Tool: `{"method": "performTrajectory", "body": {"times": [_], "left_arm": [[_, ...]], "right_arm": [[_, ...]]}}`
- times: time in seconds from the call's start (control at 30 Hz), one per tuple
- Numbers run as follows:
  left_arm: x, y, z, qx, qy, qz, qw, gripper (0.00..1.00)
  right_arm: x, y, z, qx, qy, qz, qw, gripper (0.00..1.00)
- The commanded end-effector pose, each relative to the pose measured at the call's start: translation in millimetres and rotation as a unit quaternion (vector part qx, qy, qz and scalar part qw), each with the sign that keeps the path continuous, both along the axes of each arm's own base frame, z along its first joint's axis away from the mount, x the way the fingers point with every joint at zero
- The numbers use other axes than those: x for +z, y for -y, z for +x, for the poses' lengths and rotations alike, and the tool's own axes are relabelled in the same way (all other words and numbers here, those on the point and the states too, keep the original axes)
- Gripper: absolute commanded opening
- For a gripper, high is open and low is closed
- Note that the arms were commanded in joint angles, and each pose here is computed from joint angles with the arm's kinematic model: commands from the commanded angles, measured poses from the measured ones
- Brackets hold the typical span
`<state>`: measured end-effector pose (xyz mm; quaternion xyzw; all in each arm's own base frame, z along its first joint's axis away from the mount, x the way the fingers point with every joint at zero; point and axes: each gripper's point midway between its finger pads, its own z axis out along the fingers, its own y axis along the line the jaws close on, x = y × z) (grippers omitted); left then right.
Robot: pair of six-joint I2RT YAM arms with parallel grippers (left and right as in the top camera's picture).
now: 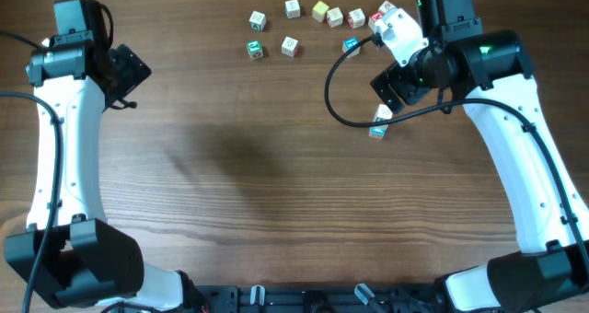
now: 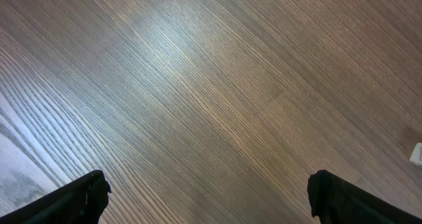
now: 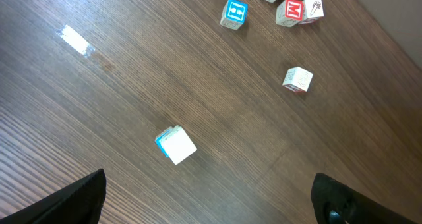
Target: Form a tower
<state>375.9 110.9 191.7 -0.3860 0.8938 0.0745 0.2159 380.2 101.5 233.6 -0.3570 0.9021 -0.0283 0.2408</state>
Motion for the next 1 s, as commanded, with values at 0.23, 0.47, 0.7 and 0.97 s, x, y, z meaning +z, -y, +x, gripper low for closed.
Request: {"method": "performTrajectory", "body": {"times": [0.23,0.47,0.7,0.97], "left_arm": [[-5.2,-1.0,-0.7,0.009,-0.005,-0.005,1.0,1.0],[-5.2,-1.0,-0.7,0.009,-0.005,-0.005,1.0,1.0],[-5.2,-0.9,-0.7,0.009,-0.005,-0.005,1.0,1.0],[-5.2,-0.9,-0.7,0.009,-0.005,-0.005,1.0,1.0]], "right_arm": [[26.2,-67.3,-2.3,-0.009,-0.034,0.23,0.972,1.0],[21.0,-48.4,9.4,-0.355,-0.103,0.334,0.867,1.0],[-27.0,-9.7,-11.0,-0.482,-0.135,0.225,0.836,0.99],[-135.6,10.2,0.2,-0.482,-0.198,0.059,0.851,0.97]]}}
